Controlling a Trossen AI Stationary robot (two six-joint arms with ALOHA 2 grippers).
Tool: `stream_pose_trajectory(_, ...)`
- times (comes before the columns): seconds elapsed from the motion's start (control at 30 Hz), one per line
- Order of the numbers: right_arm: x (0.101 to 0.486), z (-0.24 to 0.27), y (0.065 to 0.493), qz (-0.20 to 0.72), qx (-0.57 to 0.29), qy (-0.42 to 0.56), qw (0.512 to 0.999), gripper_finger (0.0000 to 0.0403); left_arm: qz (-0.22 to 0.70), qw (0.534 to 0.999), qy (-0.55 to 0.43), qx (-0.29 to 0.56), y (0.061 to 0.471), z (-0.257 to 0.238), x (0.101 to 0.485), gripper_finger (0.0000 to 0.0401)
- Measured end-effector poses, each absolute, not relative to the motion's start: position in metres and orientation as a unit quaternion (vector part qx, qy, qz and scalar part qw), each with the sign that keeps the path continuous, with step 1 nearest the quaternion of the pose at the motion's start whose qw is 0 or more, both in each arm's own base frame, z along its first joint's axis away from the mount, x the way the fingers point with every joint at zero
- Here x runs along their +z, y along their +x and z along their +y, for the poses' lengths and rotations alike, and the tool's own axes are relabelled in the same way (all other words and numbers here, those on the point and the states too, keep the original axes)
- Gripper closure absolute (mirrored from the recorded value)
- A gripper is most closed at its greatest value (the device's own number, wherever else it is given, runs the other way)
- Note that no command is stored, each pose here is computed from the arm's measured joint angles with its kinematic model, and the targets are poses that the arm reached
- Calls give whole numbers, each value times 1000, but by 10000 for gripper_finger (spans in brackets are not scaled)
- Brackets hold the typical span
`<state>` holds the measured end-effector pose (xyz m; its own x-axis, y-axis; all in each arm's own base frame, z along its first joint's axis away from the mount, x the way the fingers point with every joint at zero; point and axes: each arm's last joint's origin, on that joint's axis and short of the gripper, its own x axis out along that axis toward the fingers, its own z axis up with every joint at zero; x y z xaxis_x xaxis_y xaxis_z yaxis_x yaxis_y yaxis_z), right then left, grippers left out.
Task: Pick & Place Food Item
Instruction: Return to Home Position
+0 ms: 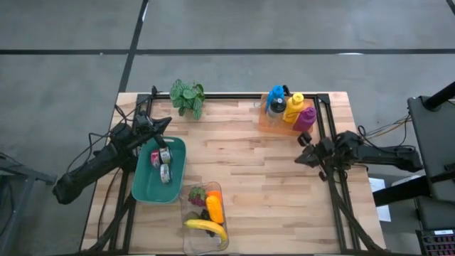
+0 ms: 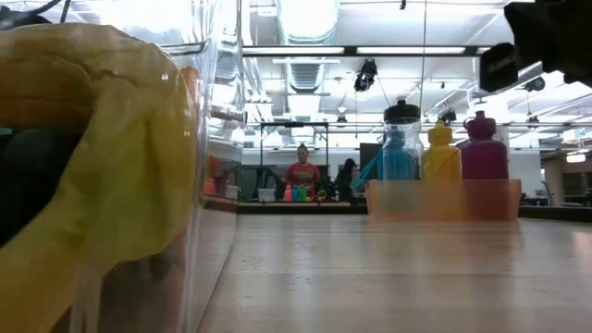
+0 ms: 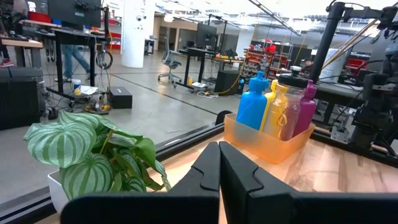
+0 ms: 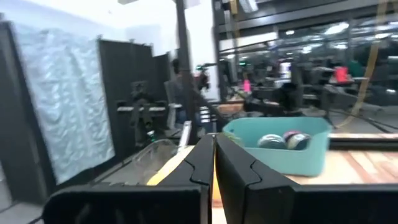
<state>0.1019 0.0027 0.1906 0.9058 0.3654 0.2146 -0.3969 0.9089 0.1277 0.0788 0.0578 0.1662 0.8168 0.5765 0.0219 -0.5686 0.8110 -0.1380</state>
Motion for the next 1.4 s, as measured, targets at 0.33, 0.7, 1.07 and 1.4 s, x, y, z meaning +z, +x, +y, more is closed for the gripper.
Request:
stream_pose_trajectory(0.33, 181, -1, 95, -62, 122, 115, 984, 391, -29, 951, -64, 301, 79, 58, 166, 401)
stream_pose_trajectory(0.7, 182, -1, 95, -74, 107, 48, 990, 391, -24, 951, -65, 302, 80, 58, 165, 401)
stream_pose_trajectory(1.07, 181, -1, 96, -71, 108, 51, 990, 391, -24, 951, -65, 302, 80, 58, 165, 401)
stream_pose_trajectory(1.4, 181, -1, 96, -71, 108, 52, 990, 391, -24, 951, -65, 302, 80, 58, 165, 401)
